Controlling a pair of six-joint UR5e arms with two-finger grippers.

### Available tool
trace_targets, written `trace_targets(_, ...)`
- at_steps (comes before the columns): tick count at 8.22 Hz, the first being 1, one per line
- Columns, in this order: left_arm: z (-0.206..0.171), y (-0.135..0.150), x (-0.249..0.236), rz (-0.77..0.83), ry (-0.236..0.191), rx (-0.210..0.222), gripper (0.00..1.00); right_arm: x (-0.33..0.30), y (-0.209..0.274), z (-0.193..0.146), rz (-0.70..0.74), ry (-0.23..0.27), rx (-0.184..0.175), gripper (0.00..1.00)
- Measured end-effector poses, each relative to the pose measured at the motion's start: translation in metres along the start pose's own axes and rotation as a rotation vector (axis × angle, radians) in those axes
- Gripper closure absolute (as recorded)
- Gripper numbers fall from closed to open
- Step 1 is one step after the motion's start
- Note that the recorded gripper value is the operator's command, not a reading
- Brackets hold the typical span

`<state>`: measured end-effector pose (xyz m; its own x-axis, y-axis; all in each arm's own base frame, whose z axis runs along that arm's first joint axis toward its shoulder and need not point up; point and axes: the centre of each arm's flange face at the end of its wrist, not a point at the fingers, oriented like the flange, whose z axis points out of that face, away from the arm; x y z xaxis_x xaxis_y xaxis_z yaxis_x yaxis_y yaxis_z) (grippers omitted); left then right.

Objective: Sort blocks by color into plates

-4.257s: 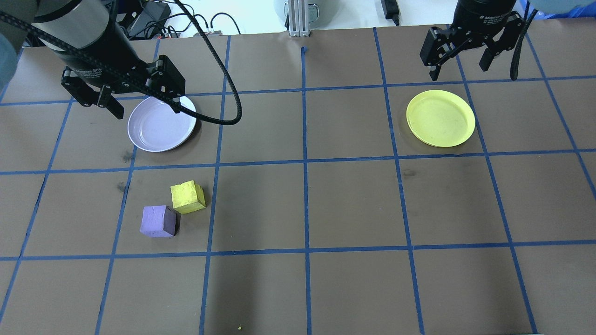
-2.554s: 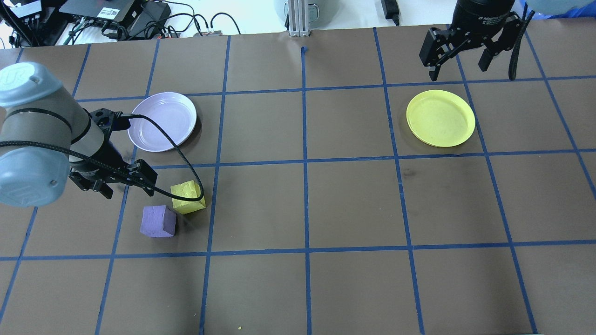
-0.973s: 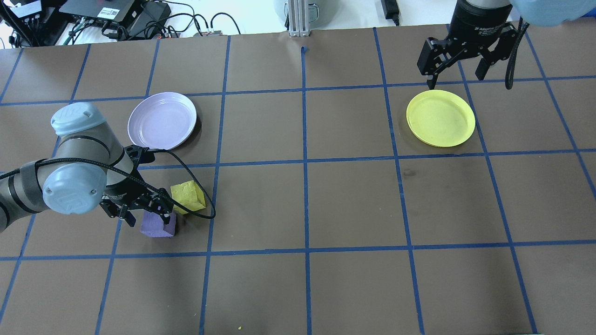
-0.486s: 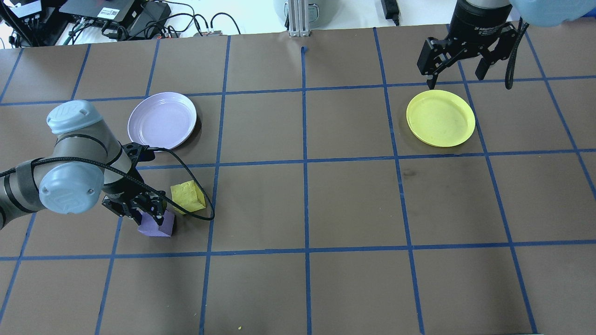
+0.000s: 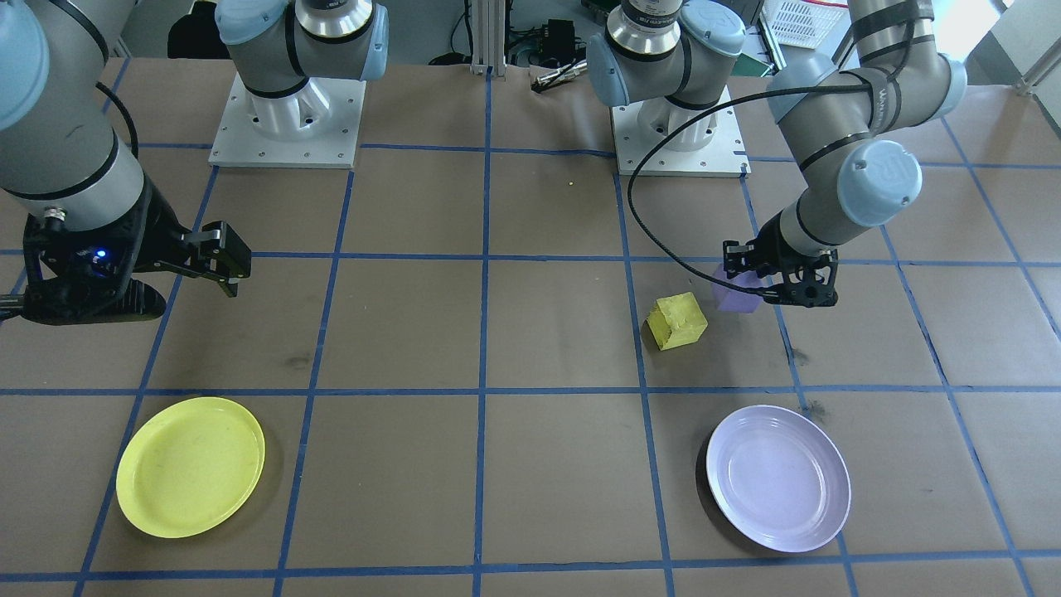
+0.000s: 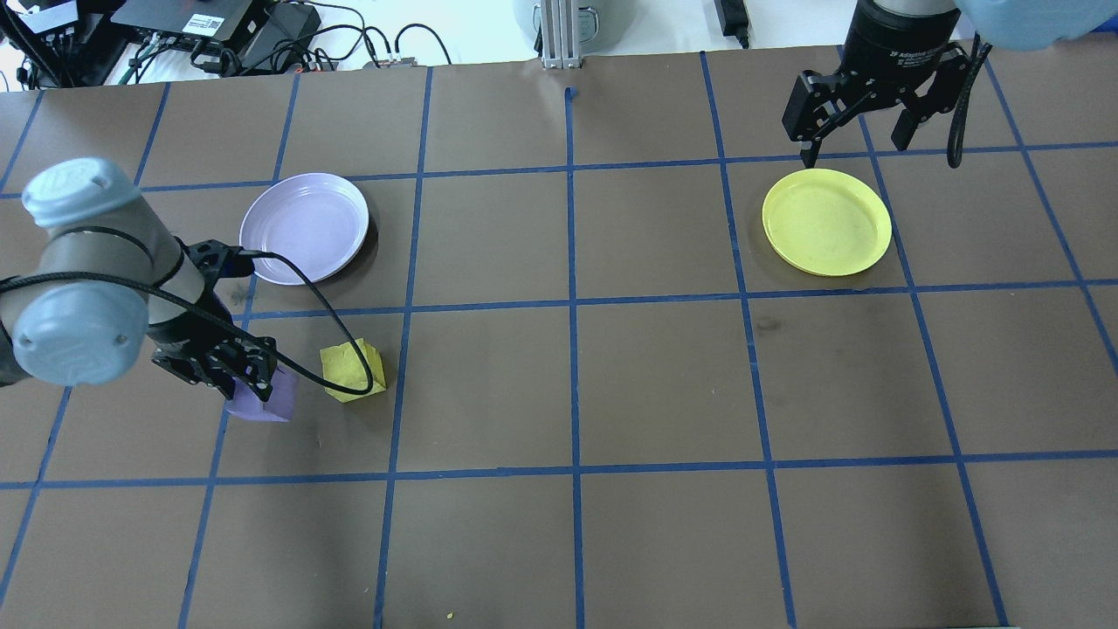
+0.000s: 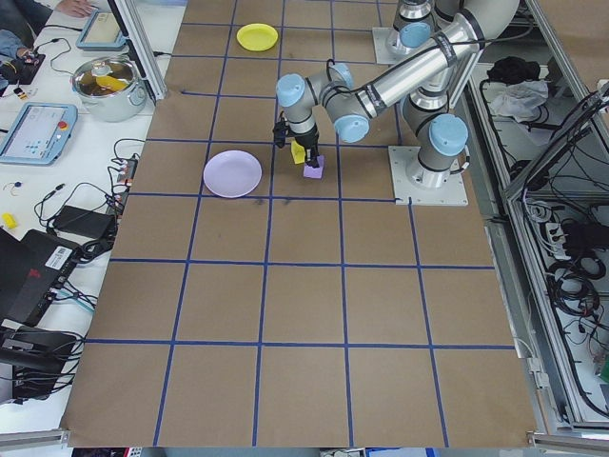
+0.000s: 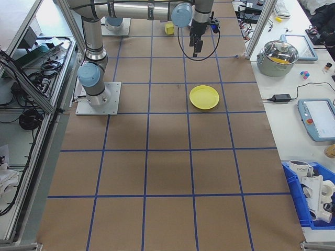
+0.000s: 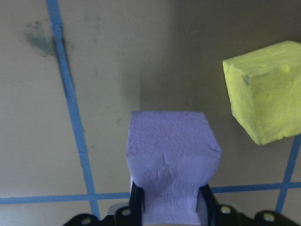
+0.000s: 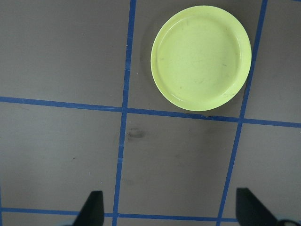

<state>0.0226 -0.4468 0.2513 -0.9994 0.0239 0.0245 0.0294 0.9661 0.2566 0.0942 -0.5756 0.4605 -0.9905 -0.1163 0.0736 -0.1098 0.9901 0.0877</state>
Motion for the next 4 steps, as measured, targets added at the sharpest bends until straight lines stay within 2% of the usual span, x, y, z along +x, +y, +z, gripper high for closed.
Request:
trace_targets(2,-0.058,-0.023,-0.031,-0.029,0.002,0.022,1.00,0.000,0.000,0.000,0.000,0.000,0.000,0.00)
trace_targets(4,-0.102,-0.087,-0.058,-0.030,-0.002,0.042,1.00,0.000,0.000,0.002,0.000,0.000,-0.002,0.00)
